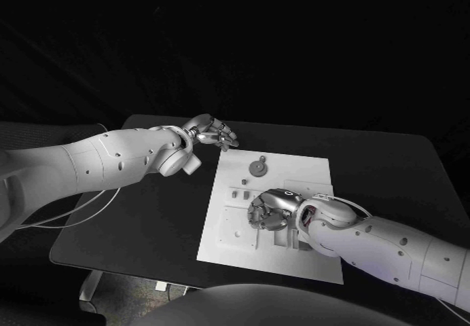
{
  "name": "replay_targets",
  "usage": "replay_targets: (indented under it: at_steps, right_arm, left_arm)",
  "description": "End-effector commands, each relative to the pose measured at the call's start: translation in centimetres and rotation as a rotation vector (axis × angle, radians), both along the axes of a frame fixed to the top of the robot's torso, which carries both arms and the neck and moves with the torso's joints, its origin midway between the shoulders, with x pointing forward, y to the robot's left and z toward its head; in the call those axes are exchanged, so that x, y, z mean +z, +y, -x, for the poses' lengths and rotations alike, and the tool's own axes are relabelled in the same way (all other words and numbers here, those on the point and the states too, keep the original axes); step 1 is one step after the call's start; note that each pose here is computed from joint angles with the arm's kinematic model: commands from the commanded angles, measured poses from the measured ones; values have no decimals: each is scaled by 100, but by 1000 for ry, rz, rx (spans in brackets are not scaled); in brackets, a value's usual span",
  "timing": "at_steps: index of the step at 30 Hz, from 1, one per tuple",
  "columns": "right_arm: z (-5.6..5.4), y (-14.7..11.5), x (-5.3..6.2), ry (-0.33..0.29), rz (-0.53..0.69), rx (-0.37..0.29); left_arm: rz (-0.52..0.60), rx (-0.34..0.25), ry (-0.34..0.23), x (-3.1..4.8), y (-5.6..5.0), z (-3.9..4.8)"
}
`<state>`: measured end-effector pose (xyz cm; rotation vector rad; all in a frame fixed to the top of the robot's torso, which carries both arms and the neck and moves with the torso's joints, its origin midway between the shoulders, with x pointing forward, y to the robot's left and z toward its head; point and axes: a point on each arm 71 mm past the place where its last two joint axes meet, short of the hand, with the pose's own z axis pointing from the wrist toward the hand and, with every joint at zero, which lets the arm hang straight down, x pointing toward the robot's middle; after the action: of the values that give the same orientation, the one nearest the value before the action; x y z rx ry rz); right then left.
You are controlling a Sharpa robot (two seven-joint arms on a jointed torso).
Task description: Assemble the parts on the task board
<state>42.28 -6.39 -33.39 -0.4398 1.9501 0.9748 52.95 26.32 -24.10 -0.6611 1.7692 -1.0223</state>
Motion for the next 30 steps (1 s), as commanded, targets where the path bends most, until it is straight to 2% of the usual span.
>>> replay_targets:
  at_steps: [1,12,19,27,30]
  right_arm:
    - [15,12,-12,-2,17,12]
    - [-23,-28,16,-33,-20,-29]
    - [31,-43,71,-42,-47,-26]
    - [10,-80,266,-79,-89,-40]
    - [-22,-98,437,-115,-134,-54]
  left_arm:
    - [12,-8,-5,16,-21,1]
    - [11,-7,0,12,-8,3]
    - [10,-5,-1,13,0,2]
    - [9,-2,-4,13,22,-3]
    - [6,5,-7,15,49,-9]
